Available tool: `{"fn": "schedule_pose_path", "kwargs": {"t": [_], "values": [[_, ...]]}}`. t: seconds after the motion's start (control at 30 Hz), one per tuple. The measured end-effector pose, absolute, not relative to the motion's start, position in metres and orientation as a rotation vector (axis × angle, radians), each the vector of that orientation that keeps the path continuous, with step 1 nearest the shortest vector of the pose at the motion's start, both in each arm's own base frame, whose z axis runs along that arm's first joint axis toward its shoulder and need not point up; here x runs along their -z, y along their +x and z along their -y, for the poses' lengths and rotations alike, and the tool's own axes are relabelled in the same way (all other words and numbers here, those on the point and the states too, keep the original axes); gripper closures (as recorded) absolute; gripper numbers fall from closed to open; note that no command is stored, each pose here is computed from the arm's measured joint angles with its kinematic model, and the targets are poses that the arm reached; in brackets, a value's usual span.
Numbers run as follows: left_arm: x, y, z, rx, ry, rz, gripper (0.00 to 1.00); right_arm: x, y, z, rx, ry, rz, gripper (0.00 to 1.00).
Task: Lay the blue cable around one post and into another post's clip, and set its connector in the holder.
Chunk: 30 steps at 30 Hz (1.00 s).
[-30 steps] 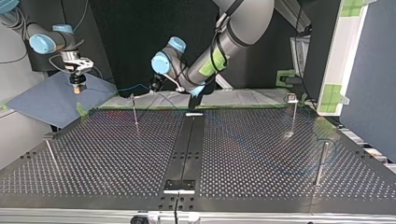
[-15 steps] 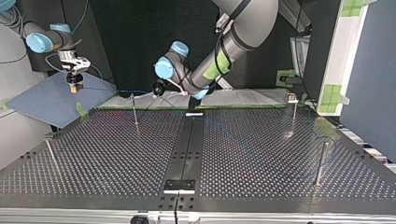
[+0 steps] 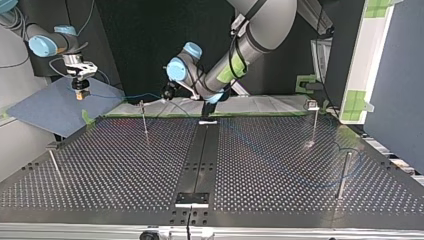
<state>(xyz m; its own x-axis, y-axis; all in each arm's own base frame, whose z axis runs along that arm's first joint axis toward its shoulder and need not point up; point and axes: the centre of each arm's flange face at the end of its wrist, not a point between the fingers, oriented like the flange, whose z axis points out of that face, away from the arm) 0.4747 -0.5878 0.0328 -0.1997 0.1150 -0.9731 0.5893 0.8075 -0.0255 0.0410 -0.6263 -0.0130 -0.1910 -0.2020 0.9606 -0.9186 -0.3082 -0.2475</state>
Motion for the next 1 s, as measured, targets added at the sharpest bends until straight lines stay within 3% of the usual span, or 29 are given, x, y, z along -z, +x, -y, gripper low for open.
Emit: {"fn": "schedule_pose_path", "kwargs": {"t": [1.0], "values": [[0.003, 0.488, 0.571, 0.488, 0.496, -1.771, 0.99, 0.012, 0.049, 0.628, -1.566, 1.477, 1.31, 1.0]]}}
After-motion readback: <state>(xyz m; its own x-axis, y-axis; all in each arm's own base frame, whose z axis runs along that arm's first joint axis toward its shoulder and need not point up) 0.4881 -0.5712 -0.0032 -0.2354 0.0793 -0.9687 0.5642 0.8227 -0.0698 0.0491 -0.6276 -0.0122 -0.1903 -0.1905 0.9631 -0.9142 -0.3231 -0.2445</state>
